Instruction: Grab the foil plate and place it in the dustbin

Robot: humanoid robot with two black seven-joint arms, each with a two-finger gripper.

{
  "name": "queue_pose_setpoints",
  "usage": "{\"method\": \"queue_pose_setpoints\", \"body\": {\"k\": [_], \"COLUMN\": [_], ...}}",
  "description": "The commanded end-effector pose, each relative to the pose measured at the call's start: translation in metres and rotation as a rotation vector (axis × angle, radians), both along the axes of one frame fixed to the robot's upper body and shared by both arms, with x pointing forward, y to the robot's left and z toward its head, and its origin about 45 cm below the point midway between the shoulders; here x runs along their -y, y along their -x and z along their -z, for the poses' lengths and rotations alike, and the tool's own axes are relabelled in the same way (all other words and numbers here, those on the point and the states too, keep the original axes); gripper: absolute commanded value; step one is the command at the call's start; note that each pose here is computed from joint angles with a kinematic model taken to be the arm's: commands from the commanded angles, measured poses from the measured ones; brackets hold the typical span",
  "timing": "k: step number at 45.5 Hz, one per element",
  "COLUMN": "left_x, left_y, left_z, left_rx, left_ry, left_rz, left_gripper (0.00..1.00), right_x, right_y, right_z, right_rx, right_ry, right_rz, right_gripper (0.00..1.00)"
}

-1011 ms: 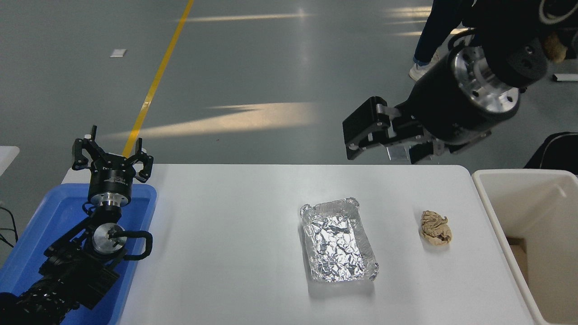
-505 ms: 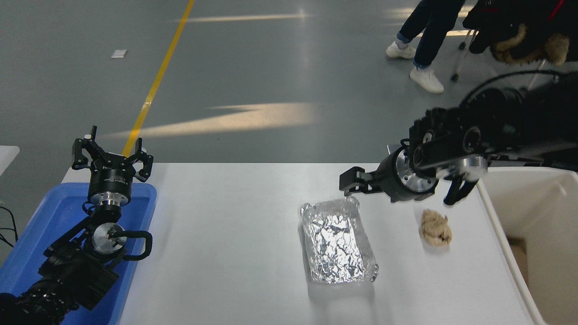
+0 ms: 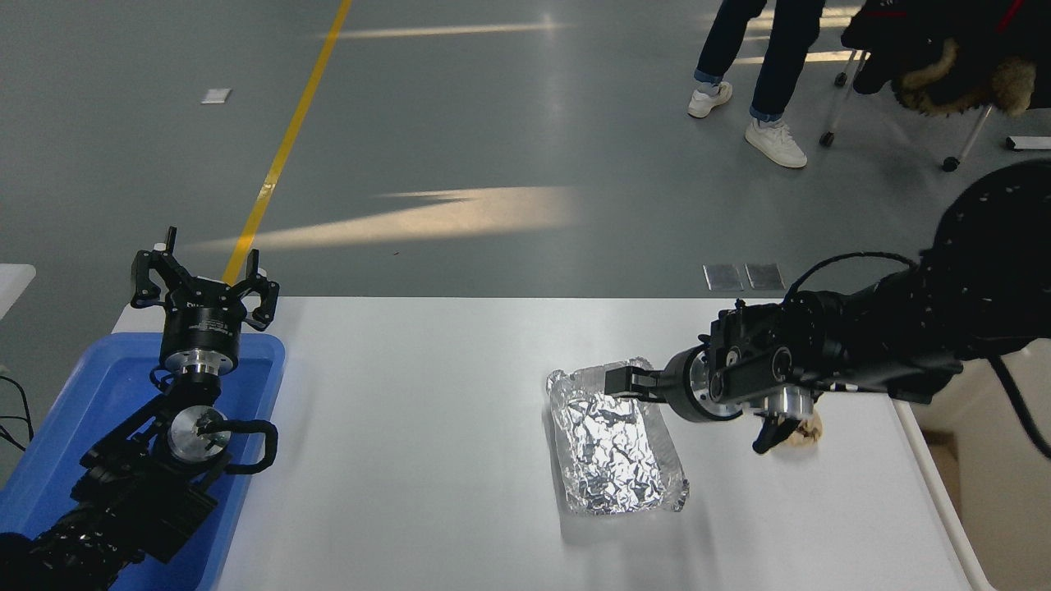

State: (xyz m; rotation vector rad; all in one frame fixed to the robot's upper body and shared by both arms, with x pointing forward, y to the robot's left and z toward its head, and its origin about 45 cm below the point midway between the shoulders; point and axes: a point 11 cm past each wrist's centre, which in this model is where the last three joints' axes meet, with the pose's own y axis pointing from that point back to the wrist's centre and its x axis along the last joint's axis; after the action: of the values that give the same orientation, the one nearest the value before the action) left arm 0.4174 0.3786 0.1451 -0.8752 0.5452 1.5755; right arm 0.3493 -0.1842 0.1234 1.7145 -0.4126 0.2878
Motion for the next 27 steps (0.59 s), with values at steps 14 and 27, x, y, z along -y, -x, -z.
{"method": "queue_pose_setpoints", "body": {"k": [14,27], "left_x": [0.0,0.0], "left_y": [0.0,0.0], "left_z": [0.0,0.0], "left_rx": [0.0,0.0], "left_ry": [0.0,0.0], "left_rz": [0.0,0.0], "left_gripper": [0.99,0.99], "right_x": [0.023,0.032], "right_y": [0.007,0.019], "right_z": [0.059,0.078], "right_rx": [0.033,0.013], "right_ry": [0.036,0.05], "right_rz": [-0.027,-0.03], "right_gripper": [0.95,0.81]}}
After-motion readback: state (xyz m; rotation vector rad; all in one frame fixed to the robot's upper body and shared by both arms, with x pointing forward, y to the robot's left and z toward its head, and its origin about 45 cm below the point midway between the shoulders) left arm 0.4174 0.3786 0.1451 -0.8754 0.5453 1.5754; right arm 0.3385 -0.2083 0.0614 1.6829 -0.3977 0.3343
